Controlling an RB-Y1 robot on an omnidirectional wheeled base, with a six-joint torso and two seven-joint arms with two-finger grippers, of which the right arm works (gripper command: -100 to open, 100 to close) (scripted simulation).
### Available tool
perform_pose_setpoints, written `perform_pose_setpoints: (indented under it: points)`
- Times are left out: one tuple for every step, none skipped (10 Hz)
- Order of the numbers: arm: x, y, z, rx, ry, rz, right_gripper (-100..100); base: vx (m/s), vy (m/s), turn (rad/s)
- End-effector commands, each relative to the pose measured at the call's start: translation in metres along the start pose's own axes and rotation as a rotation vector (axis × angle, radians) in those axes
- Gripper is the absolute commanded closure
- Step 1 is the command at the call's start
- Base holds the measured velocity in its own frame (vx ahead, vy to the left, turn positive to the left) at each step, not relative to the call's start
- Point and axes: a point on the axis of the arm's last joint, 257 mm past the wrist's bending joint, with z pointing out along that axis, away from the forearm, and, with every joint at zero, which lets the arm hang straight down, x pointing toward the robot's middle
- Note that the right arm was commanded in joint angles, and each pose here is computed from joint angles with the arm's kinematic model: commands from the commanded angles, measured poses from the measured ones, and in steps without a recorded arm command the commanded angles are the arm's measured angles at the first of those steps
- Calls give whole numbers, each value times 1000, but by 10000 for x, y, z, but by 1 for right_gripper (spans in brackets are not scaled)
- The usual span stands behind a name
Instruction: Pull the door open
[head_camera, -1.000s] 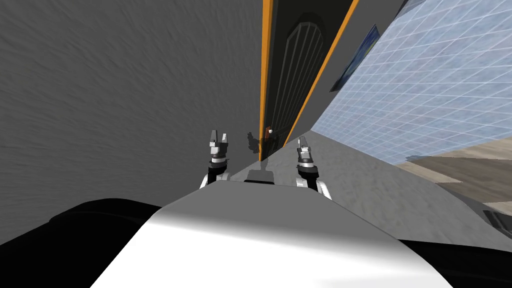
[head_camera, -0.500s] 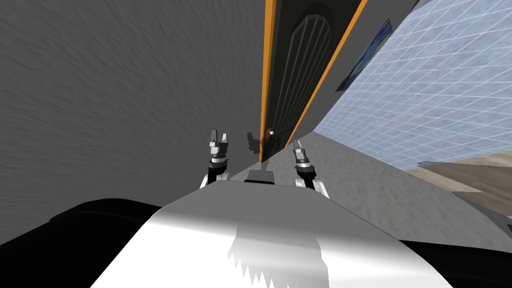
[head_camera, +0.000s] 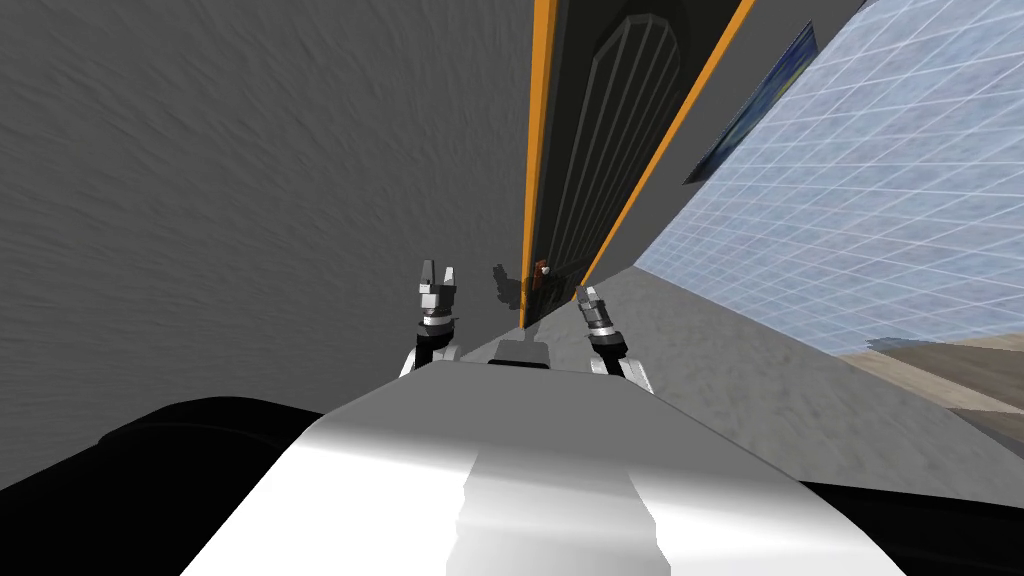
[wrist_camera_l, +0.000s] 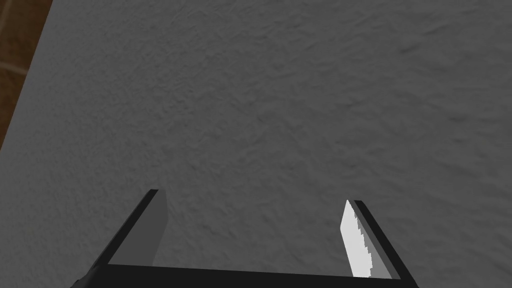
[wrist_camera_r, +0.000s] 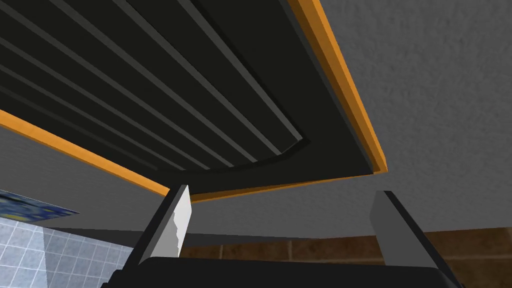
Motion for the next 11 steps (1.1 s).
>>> perform_pose_setpoints:
  points:
    - [112,-37,-14,2,32,-48,-100,52,-17,36]
    - [194,-81,-33,4,57,-83,-100,69,-25,83]
    - [269,-125,-52,6,79,-115,-100,83,-39,78]
    - [349,-168,-73,7,103,-148,-100,94,-43,70]
    - [361,-167,-74,6,108,-153,-100,61,-25,19]
    - [444,-211,-98,6,134,-186,-100,55,-19,38]
    - [525,-253,-123,6,159,-218,-100,78,-17,77]
    - [605,-293,-149,5,183,-247,-100,87,-30,65]
    - [685,-333,-176,4,208,-276,-100,88,-38,55]
    - [764,-373,-205,2,233,-304,-100,104,-43,69]
    - [837,-408,-233,0,255,-329,-100,104,-43,73]
